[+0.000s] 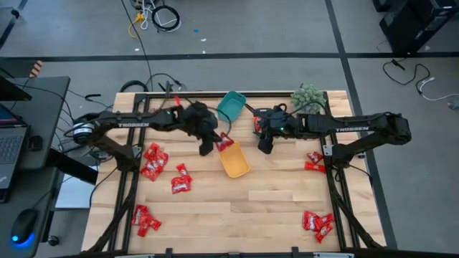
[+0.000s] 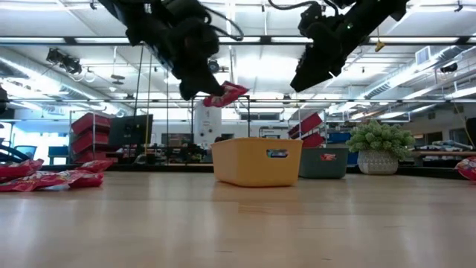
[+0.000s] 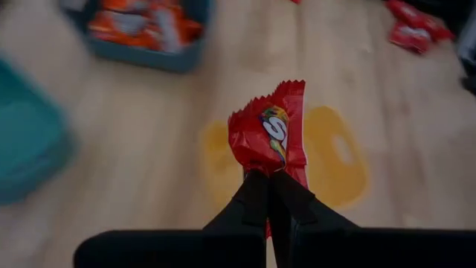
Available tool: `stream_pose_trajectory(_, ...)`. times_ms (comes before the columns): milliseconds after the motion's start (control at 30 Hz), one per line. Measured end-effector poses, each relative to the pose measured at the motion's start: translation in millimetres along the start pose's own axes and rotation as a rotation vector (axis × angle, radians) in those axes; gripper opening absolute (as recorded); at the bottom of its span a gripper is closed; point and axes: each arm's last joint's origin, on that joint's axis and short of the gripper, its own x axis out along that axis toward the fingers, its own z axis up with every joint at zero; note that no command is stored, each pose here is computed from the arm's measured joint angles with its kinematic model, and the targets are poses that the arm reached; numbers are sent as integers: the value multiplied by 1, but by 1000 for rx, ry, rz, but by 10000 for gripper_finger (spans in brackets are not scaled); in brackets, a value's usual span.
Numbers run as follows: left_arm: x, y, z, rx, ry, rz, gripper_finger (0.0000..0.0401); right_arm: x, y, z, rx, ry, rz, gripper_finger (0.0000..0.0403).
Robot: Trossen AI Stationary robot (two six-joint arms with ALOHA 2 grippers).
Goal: Sort candy
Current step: Put the red candy into the yellow bin
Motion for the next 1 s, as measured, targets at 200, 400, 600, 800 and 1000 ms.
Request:
stream_pose_trajectory(200, 35, -18, 3, 30, 72, -61, 0, 7, 2, -2, 6, 22, -3, 209)
stream_pose_trajectory(400, 73, -9, 2, -16, 179, -48, 0, 9, 2, -3, -1, 31, -4, 209)
stream_pose_trajectory(600, 105, 0, 1, -40, 299, 4, 0, 9, 2, -3, -15, 31, -3, 209)
stream_pose_trajectory(800, 113, 4, 0, -26, 398, 67, 6, 9, 2, -3, -22, 36, -4, 209)
stream_pose_trajectory(1000, 110, 4, -6, -17, 460, 70, 41, 9, 2, -4, -24, 37, -4, 209)
